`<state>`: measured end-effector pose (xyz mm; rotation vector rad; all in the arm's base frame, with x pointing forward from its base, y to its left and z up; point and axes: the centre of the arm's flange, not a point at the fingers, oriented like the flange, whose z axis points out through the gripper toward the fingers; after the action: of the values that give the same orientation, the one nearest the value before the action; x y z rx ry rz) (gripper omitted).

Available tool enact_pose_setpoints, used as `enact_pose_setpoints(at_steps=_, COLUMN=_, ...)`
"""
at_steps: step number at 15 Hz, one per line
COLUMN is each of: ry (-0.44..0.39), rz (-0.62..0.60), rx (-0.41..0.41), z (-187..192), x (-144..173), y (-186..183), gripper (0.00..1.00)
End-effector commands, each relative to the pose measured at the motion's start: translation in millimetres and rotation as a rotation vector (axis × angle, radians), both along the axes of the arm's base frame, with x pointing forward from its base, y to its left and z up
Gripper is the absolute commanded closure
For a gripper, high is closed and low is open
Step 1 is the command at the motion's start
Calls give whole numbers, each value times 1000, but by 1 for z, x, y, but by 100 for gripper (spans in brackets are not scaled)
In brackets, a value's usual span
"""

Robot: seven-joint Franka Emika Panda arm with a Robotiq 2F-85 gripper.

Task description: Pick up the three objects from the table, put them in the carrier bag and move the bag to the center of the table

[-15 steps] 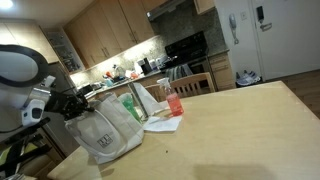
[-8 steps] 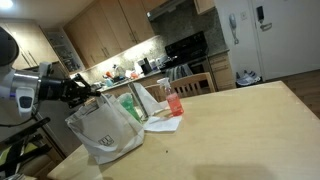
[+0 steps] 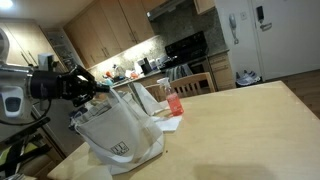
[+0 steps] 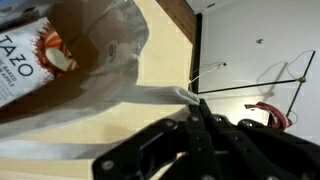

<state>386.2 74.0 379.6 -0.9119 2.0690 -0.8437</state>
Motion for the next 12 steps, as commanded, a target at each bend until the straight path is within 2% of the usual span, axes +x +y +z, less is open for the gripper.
enact_pose_setpoints(at_steps=1, ry=-1, rz=-2, rx=0, z=0, x=0, y=0, gripper=97)
enact_pose_setpoints(at_steps=6, ry=2, rz=-9, rx=4, z=2, x=2, y=-2, gripper=99)
enact_pose_setpoints(at_steps=12, ry=3, rz=-175, rx=16, z=-1, x=15, y=-64, gripper=99)
